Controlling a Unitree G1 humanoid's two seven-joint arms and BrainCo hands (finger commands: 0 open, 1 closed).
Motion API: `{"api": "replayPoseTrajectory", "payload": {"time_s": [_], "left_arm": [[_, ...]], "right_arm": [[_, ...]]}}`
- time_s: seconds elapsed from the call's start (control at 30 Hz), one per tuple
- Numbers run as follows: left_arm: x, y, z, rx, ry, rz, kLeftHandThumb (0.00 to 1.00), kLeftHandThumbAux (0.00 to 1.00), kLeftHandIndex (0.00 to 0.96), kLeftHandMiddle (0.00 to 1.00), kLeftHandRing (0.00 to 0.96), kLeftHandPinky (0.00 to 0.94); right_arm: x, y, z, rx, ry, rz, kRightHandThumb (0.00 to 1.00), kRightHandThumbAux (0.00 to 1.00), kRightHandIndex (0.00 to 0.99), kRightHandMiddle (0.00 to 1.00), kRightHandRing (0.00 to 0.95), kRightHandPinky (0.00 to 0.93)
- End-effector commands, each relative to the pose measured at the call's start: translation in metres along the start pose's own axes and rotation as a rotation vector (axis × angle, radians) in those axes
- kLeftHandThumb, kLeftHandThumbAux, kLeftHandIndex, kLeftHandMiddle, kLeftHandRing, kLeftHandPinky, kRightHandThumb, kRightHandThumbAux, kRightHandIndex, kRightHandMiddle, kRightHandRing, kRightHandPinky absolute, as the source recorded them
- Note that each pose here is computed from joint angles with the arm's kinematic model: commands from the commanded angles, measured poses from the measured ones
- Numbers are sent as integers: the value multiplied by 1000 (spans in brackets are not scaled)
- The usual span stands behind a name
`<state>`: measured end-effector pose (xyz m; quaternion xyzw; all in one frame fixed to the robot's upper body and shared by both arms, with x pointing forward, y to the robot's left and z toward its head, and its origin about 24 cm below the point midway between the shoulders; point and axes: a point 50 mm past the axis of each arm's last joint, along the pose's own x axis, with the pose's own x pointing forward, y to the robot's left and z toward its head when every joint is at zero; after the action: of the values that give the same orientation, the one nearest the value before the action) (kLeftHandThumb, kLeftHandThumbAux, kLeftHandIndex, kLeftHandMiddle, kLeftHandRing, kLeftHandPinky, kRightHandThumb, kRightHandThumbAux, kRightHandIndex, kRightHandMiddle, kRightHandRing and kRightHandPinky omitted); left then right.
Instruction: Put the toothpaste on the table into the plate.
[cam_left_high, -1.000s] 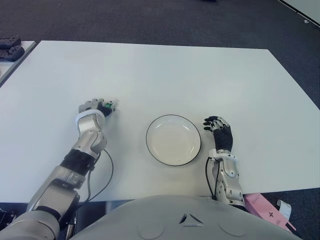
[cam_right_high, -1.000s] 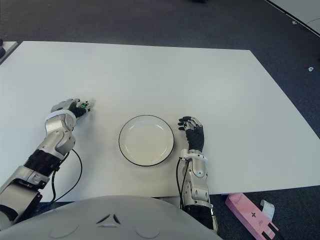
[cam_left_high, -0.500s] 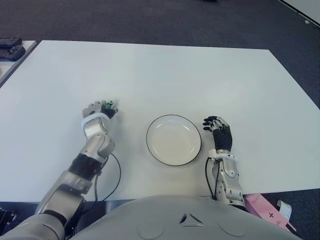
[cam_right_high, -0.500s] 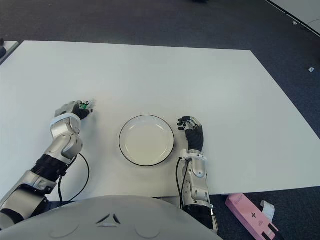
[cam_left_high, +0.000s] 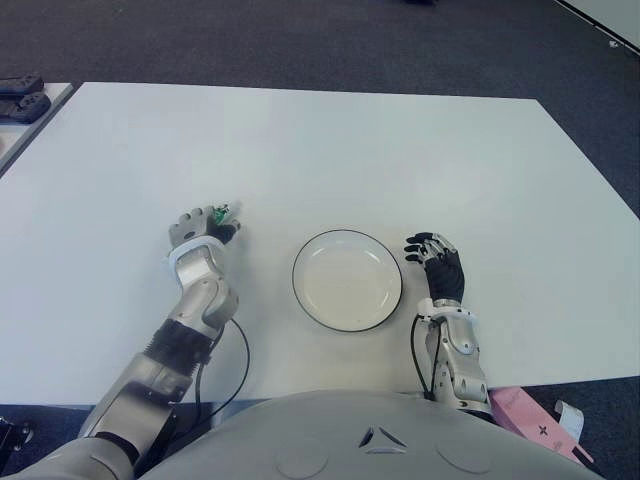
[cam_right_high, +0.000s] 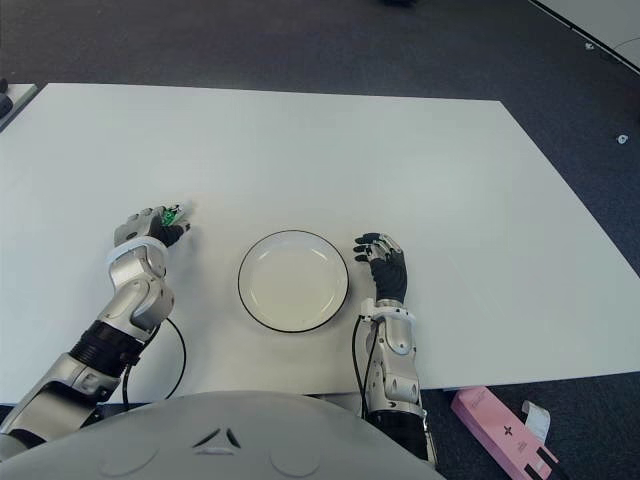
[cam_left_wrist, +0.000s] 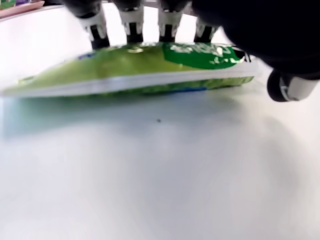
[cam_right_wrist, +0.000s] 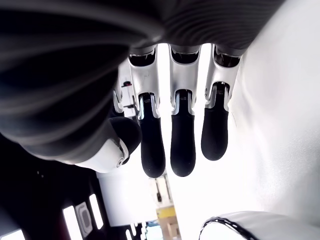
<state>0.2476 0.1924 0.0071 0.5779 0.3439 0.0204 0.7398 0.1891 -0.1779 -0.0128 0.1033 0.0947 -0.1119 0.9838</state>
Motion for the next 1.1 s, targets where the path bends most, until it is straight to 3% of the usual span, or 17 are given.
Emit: {"api": "replayPoseTrajectory", "payload": {"time_s": [0.03, 0.5, 0.8, 0.93, 1.1], "left_arm": [[-8, -31, -5, -3, 27, -112, 430, 227, 46, 19, 0, 37], [-17, -47, -7, -117, 77, -84, 497, 230, 0, 47, 8, 46], [-15, -55, -9, -93, 84, -61, 493, 216, 28, 92, 50, 112], [-15, -56, -10, -66, 75, -59, 469, 215, 46, 92, 34, 64], [-16, -57, -11, -70, 78, -57, 476, 228, 40, 83, 20, 71]], "right_arm": [[-7, -7, -14, 4, 88, -20, 709, 723, 427, 491, 497, 504], [-9, -10, -13, -3, 77, -8, 708, 723, 428, 493, 496, 506], [-9, -11, -12, -9, 77, -6, 709, 722, 428, 494, 496, 505], [-10, -11, -12, -11, 78, -10, 709, 722, 428, 492, 494, 506], [-10, -11, -12, -15, 79, -16, 709, 723, 428, 490, 494, 504]]}}
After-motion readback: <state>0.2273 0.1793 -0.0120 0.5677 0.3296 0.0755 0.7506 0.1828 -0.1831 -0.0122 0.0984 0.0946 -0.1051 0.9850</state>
